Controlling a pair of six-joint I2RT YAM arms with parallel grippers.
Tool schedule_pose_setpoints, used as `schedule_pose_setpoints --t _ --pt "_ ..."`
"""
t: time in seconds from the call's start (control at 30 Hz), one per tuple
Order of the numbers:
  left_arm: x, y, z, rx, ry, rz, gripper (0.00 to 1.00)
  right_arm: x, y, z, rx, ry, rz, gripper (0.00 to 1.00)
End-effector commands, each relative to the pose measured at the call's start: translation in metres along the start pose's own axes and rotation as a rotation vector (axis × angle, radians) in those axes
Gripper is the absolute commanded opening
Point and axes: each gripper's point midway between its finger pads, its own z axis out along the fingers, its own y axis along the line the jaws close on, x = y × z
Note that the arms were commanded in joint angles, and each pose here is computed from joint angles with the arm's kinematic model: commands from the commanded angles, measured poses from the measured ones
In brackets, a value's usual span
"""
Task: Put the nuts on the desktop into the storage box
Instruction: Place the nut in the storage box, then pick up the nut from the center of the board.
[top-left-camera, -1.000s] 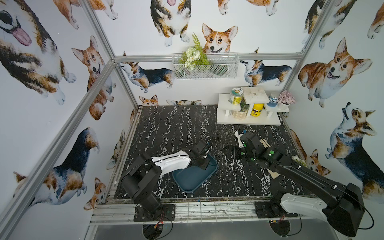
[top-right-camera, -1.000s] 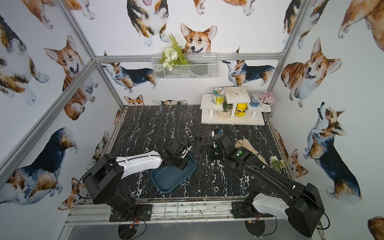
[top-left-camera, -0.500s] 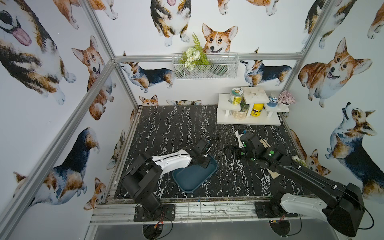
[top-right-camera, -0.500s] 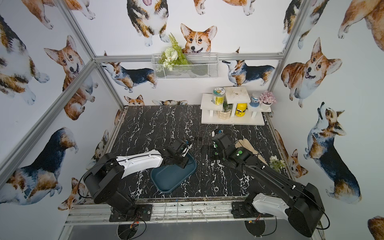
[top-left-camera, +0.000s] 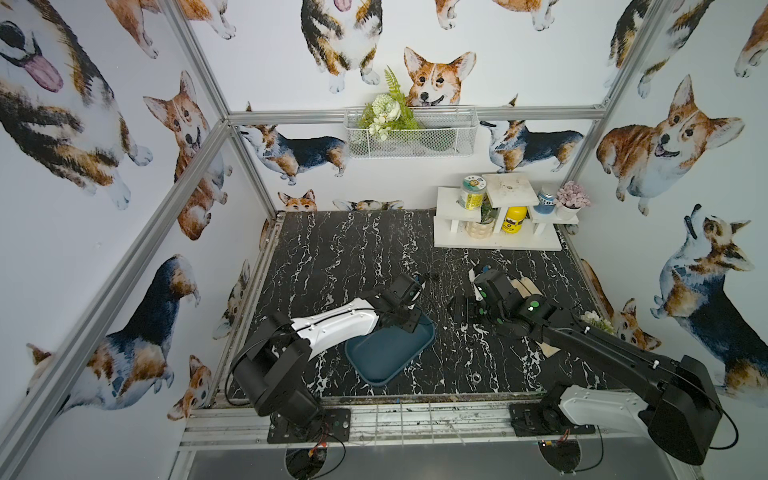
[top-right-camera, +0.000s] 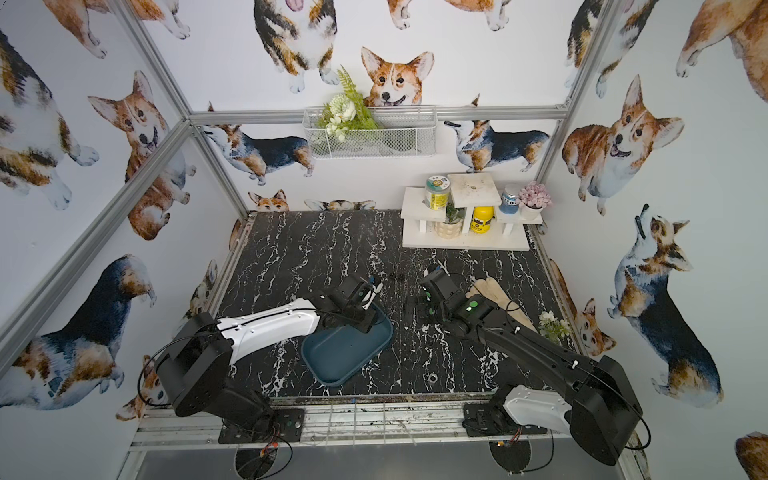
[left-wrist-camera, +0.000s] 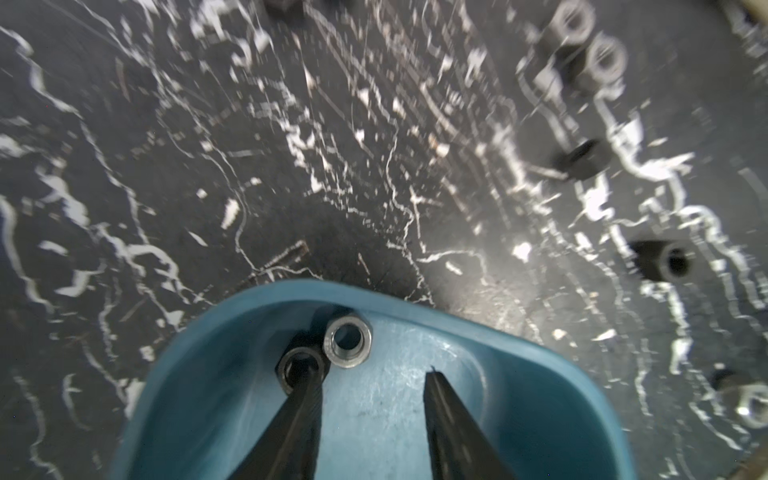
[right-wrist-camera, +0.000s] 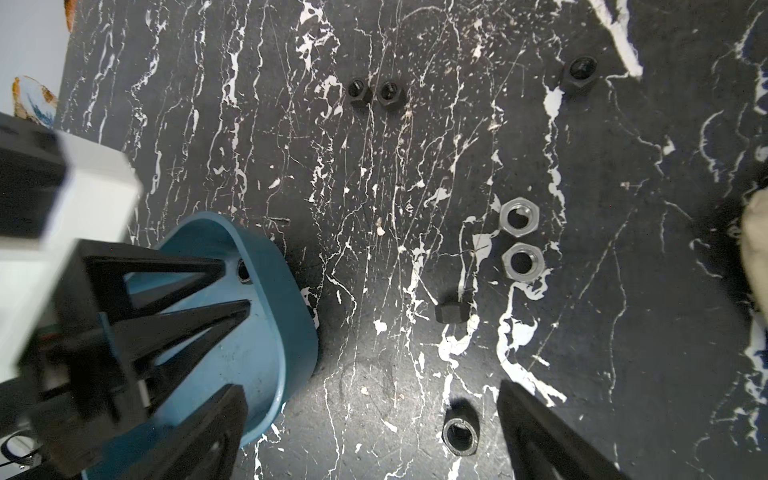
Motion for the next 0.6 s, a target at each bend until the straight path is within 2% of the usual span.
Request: schedule_pose_setpoints --t 0.0,0.13,0.3,0.43,0.57 --pt "-0.011 0.003 -0.018 -0.022 -0.044 0.006 0.5 0.002 -0.004 0.006 0.025 0.007 0.021 1.0" --pt "-0.023 -0.004 -0.044 0.02 -0.12 0.03 0.53 0.012 -0.014 0.017 0.078 0.053 0.046 1.0" --pt "-0.027 -0.011 -0.074 0.079 -0.234 0.069 0.73 0.028 -0.02 0.03 0.116 0.135 0.055 0.95" --pt "-0.028 -0.011 -0.092 0.092 -0.331 0.094 0.92 0.034 -0.025 0.037 0.152 0.157 0.091 0.87" --pt "-0.026 -0.022 -0.105 0.159 -0.402 0.158 0.96 0.037 -0.034 0.043 0.223 0.162 0.17 0.77"
